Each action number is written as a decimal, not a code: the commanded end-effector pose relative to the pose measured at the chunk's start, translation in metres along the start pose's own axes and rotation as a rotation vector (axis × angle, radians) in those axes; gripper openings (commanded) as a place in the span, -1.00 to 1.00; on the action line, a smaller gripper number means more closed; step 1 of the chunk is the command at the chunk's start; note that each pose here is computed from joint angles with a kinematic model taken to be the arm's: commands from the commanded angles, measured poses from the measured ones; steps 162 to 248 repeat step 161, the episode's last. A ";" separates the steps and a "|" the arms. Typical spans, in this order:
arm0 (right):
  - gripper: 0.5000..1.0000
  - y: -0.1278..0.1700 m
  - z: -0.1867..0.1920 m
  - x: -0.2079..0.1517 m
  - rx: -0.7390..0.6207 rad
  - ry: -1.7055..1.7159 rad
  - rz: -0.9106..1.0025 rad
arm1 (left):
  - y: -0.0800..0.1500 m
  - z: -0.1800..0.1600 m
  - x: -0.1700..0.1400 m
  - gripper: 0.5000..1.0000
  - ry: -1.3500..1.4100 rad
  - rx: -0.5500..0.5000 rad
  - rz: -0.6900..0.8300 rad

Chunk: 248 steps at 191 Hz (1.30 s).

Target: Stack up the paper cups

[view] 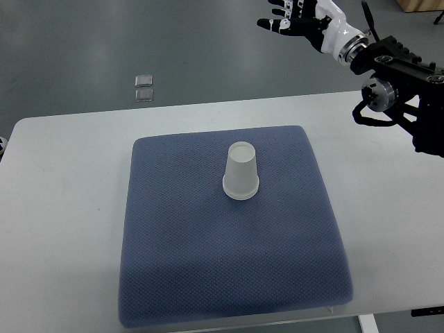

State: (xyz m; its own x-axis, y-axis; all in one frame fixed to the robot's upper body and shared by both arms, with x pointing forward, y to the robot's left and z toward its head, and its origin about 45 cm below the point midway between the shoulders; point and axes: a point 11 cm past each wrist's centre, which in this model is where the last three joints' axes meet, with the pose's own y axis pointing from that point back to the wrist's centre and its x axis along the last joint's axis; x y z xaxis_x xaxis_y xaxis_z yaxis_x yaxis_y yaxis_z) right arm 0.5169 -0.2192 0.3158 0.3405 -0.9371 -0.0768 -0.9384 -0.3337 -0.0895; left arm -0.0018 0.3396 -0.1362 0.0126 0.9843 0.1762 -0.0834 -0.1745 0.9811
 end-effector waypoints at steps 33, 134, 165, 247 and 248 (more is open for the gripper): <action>0.64 0.018 0.059 0.015 -0.175 -0.320 0.260 | 0.000 0.000 0.000 1.00 0.000 0.000 0.000; 0.65 0.045 0.115 0.019 -0.215 -0.349 0.240 | 0.000 -0.001 0.000 1.00 0.000 0.001 0.000; 0.65 0.042 0.116 0.010 -0.205 -0.367 0.231 | 0.000 0.000 0.000 1.00 0.000 0.000 0.000; 0.65 0.042 0.116 0.010 -0.205 -0.367 0.231 | 0.000 0.000 0.000 1.00 0.000 0.000 0.000; 0.65 0.042 0.116 0.010 -0.205 -0.367 0.231 | 0.000 0.000 0.000 1.00 0.000 0.000 0.000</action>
